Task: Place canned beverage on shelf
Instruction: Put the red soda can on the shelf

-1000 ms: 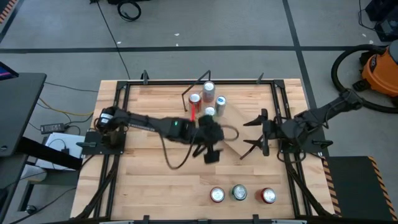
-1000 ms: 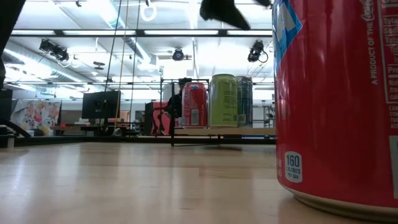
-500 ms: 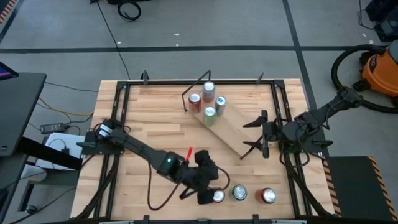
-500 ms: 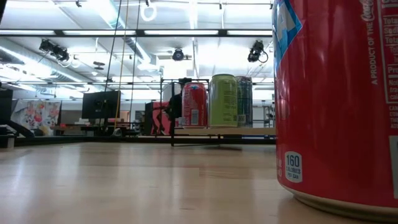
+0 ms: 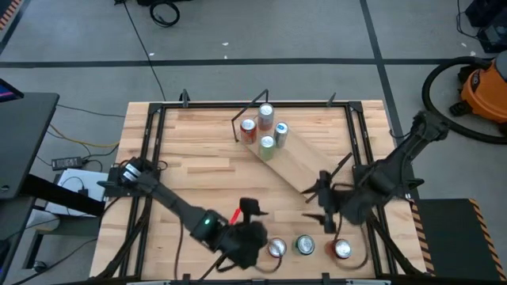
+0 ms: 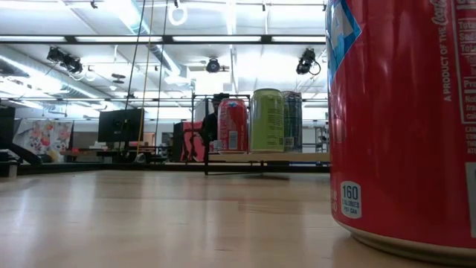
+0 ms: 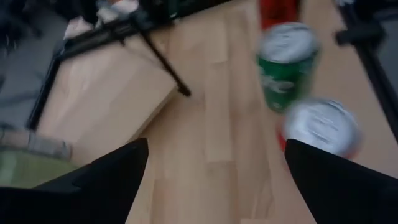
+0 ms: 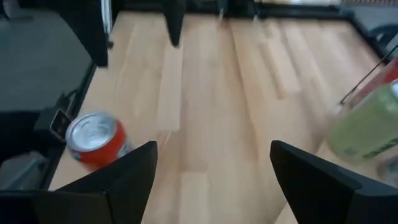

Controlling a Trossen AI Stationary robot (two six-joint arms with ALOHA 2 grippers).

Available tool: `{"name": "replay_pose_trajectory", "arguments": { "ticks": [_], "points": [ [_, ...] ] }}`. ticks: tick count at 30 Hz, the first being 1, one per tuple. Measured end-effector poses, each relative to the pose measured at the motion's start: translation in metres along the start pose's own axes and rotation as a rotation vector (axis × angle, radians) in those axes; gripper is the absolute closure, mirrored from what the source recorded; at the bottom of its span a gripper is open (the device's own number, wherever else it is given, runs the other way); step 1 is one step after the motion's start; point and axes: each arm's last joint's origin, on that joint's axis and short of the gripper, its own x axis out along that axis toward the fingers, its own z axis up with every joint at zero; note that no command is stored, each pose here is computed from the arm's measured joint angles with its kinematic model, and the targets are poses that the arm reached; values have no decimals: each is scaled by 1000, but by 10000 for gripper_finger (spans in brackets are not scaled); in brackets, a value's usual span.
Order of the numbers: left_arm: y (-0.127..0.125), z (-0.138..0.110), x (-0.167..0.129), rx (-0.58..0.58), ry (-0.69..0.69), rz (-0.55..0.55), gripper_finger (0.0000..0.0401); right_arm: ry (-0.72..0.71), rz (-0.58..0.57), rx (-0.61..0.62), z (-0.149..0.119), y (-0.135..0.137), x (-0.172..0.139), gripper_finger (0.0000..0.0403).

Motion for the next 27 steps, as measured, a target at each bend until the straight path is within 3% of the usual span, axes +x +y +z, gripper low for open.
{"name": "replay_pose_trajectory", "arguments": {
  "ticks": [5,11,20,23,27],
  "points": [
    [-13,-9,-11,118,40,-16,32,164,3,3,21,34,1,80],
    [-30,-36,-12,144,66,32,55,386,33,13,34,67,1,80],
    [-37,-48,-19,140,28,140,72,690,67,64,17,114,3,80],
    [-35,-46,-21,132,18,146,79,795,16,56,6,125,3,80],
    [-33,-47,-18,141,32,153,89,833,-61,35,-9,135,0,80]
  ]
}}
